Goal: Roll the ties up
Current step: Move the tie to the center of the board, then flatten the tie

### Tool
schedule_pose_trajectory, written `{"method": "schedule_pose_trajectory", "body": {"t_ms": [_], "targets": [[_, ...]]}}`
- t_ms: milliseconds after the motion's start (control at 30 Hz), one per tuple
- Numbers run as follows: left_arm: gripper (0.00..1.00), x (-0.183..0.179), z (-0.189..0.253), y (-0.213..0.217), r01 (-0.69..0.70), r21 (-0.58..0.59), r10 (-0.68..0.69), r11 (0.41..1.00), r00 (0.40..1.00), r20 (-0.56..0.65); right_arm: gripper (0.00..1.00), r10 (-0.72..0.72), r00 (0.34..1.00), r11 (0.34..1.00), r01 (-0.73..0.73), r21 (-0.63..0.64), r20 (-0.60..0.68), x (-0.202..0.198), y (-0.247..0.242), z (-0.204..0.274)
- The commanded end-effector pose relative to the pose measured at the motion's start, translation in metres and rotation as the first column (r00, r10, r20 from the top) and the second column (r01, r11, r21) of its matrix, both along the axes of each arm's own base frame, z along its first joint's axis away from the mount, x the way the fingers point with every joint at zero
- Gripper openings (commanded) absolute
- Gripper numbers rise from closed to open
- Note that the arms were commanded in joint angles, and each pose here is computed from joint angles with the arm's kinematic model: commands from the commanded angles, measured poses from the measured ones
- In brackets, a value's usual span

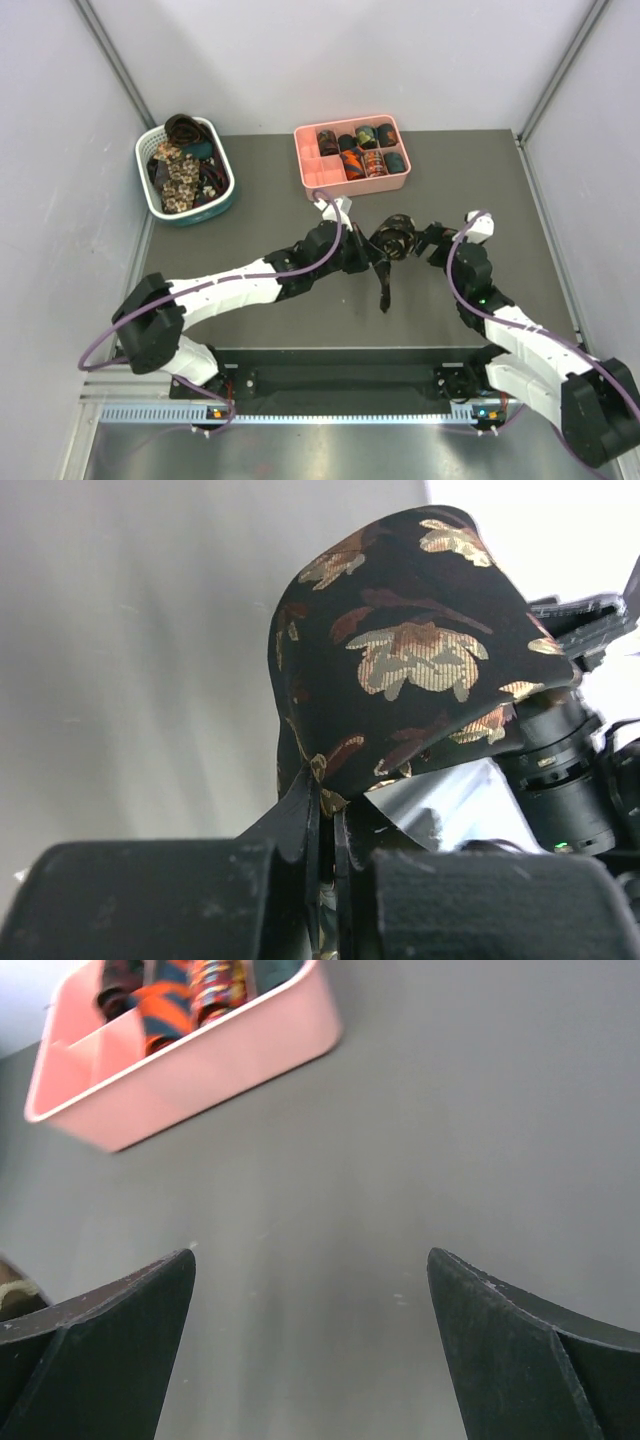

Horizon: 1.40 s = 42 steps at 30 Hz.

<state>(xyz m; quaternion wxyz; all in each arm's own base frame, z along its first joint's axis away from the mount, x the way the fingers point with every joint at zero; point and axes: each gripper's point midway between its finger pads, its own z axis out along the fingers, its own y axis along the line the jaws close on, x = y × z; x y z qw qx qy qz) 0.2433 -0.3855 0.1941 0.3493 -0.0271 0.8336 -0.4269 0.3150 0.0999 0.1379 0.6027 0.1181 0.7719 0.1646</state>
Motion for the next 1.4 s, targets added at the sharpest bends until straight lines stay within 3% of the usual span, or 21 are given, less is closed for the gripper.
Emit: {"method": "schedule_pose_trajectory", "body": {"t_ms": [0,200,300,333,367,433,500,600,633,733,767,867,1033,1167,1367], "targets": [[0.0,-0.006,0.046,-0.027,0.083,-0.27,-0.091,0.959,0.996,-0.016,1.0,-0.157,0.987,0.988,0.157,-0.001,0.027,0.0,-0.03,0.007],[0.0,0.002,0.007,-0.002,0.009,-0.367,-0.056,0.93,0.991,-0.12,1.0,-0.175,0.984,0.984,0.175,0.0,0.031,-0.002,-0.034,0.007],[0.03,0.02,-0.001,0.035,-0.094,-0.452,0.043,0.887,0.992,-0.12,1.0,-0.136,0.99,0.991,0.136,-0.004,0.03,0.0,-0.027,0.006],[0.17,0.024,-0.016,0.056,-0.158,-0.459,0.089,0.874,0.981,-0.17,1.0,-0.106,0.994,0.994,0.106,0.0,0.03,0.0,-0.022,0.007],[0.41,0.026,-0.024,0.067,-0.204,-0.475,0.112,0.856,0.97,-0.213,1.0,-0.088,0.995,0.996,0.088,0.003,0.04,0.001,-0.018,0.009],[0.99,0.027,0.002,0.091,-0.215,-0.617,0.156,0.757,0.977,-0.148,1.0,-0.043,0.998,0.999,0.043,-0.005,0.038,0.001,-0.011,0.008],[0.99,0.016,-0.013,0.108,-0.237,-0.612,0.186,0.755,0.971,-0.147,1.0,-0.014,0.999,1.0,0.014,-0.006,0.048,0.002,-0.006,0.01],[0.99,0.012,-0.018,0.113,-0.227,-0.51,0.205,0.829,0.974,-0.1,1.0,0.087,0.994,0.996,-0.087,-0.001,0.063,0.003,0.013,0.011],[0.99,0.018,-0.029,0.122,-0.283,-0.391,0.267,0.876,0.959,-0.096,1.0,0.161,0.985,0.987,-0.162,0.008,0.064,0.0,0.026,0.01],[0.99,0.023,-0.022,0.146,-0.345,-0.224,0.353,0.912,0.936,-0.005,0.98,0.324,0.944,0.945,-0.326,0.032,0.065,-0.002,0.059,0.009],[0.99,0.028,-0.026,0.161,-0.407,-0.132,0.412,0.904,0.911,0.008,0.96,0.372,0.926,0.926,-0.375,0.037,0.06,-0.004,0.07,0.008],[0.99,0.033,-0.016,0.193,-0.503,-0.009,0.502,0.864,0.86,0.092,0.91,0.494,0.869,0.867,-0.495,0.054,0.02,-0.009,0.102,0.0],[0.99,0.031,-0.009,0.216,-0.551,0.057,0.537,0.832,0.827,0.167,0.92,0.617,0.785,0.787,-0.616,0.043,-0.048,-0.018,0.15,-0.013],[0.99,0.035,-0.005,0.228,-0.576,0.096,0.551,0.812,0.81,0.204,1.0,0.732,0.678,0.681,-0.731,0.038,-0.072,-0.056,0.204,-0.01],[0.99,0.045,-0.001,0.233,-0.559,0.142,0.529,0.817,0.824,0.201,1.0,0.755,0.646,0.648,-0.761,-0.021,-0.114,-0.082,0.252,-0.014]]}}
